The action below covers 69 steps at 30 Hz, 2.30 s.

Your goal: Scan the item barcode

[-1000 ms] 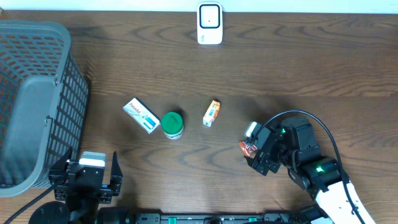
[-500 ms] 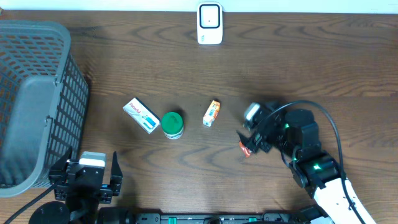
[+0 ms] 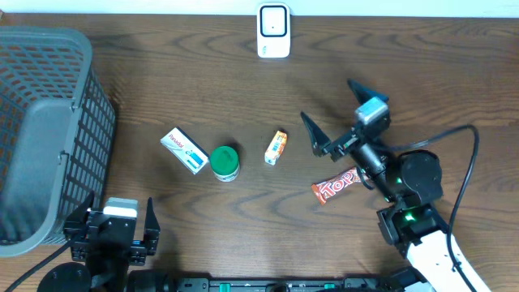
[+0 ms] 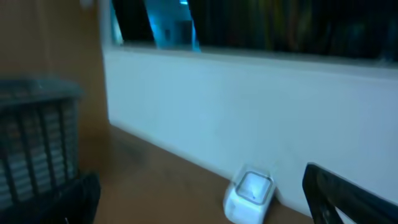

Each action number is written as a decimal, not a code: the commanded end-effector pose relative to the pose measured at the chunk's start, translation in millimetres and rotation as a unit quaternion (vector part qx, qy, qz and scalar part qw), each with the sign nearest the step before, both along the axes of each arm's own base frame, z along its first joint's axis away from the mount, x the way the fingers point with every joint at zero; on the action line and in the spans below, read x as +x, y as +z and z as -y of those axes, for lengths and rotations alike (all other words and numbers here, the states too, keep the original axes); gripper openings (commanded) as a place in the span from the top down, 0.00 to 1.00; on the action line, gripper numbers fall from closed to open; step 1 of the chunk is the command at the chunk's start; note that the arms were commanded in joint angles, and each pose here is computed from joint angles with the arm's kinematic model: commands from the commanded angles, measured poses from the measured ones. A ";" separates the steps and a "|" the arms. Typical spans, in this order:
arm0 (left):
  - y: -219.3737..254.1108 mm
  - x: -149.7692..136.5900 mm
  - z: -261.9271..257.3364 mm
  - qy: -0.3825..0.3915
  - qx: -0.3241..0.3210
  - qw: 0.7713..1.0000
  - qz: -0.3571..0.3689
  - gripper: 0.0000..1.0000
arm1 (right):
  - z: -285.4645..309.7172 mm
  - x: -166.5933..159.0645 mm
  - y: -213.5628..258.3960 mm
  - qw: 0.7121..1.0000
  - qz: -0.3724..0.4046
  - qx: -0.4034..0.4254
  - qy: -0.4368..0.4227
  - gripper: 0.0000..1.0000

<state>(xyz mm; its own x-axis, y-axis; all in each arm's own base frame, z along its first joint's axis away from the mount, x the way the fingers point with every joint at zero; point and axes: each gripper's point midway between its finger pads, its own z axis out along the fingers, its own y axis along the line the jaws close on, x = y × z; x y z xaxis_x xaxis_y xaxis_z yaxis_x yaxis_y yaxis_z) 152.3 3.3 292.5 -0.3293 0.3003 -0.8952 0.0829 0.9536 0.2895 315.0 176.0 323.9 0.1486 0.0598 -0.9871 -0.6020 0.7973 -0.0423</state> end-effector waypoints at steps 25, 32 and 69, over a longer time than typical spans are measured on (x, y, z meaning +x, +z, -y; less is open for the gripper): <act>-0.8 0.9 0.1 0.002 -0.006 1.000 -0.002 0.14 | 4.4 -93.5 -232.8 0.856 -0.471 -0.209 0.053 0.07; -0.8 0.9 0.2 0.001 -0.006 1.000 -0.002 0.14 | 48.0 -73.8 -246.7 0.845 -0.441 -0.297 -0.061 0.01; -0.8 0.9 0.2 0.001 -0.006 1.000 -0.002 0.14 | 39.8 -111.4 -273.4 0.565 -0.741 0.216 -0.293 0.13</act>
